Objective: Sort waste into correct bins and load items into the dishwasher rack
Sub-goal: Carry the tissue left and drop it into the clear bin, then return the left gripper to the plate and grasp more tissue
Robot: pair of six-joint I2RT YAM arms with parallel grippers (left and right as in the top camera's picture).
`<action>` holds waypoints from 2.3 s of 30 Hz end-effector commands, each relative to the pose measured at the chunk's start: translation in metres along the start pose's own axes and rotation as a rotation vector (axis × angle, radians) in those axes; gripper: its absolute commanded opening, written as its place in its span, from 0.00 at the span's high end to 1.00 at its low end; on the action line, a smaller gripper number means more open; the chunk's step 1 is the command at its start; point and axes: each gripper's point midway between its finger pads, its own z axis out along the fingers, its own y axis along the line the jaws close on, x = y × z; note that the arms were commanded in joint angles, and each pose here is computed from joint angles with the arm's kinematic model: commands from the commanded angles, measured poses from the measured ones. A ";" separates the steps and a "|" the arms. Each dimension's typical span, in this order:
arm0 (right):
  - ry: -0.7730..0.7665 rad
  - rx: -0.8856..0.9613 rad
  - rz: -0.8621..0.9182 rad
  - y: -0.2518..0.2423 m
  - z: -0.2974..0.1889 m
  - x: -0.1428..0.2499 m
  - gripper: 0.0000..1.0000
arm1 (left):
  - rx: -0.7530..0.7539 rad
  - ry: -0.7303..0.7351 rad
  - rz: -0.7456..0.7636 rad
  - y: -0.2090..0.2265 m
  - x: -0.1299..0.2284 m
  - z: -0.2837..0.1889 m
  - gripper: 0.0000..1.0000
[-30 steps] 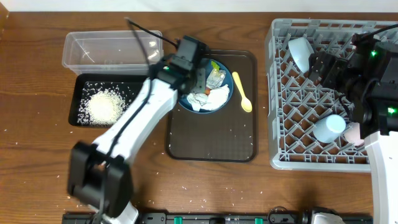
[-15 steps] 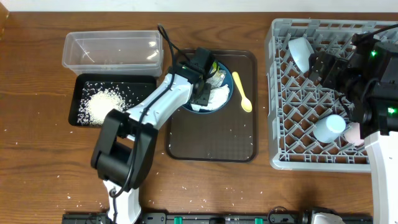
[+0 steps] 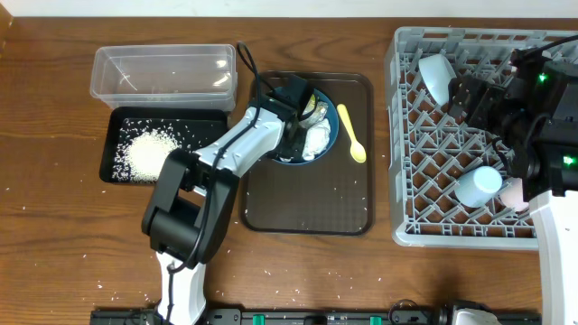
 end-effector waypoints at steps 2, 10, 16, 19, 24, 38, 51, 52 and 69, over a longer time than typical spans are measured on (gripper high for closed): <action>0.001 0.000 0.012 -0.001 0.000 0.000 0.02 | 0.030 -0.134 -0.079 0.007 -0.035 -0.061 0.94; -0.001 0.004 0.012 -0.002 0.000 -0.001 0.02 | 0.041 -0.319 -0.155 0.041 -0.062 -0.147 0.94; -0.001 0.006 0.012 -0.002 0.000 -0.001 0.02 | -0.181 -0.418 -0.294 0.122 -0.077 -0.160 0.94; -0.002 0.007 0.012 -0.002 0.000 -0.001 0.02 | -0.245 -0.470 -0.374 0.161 -0.092 -0.154 0.94; 0.008 0.009 0.014 -0.003 0.004 0.001 0.02 | -0.272 -0.517 -0.474 0.213 -0.112 -0.126 0.87; 0.028 0.014 0.019 -0.006 0.012 0.004 0.02 | -0.063 -0.508 -0.346 0.168 -0.112 -0.148 0.27; 0.034 0.013 0.019 -0.005 0.012 0.005 0.02 | 0.106 -0.197 0.087 -0.007 -0.037 -0.102 0.27; 0.034 0.012 0.018 -0.005 0.012 0.006 0.02 | 0.109 -0.189 0.122 -0.017 -0.036 -0.096 0.27; 0.045 0.015 0.020 -0.006 0.012 0.008 0.03 | 0.130 -0.162 0.313 -0.076 -0.032 -0.034 0.21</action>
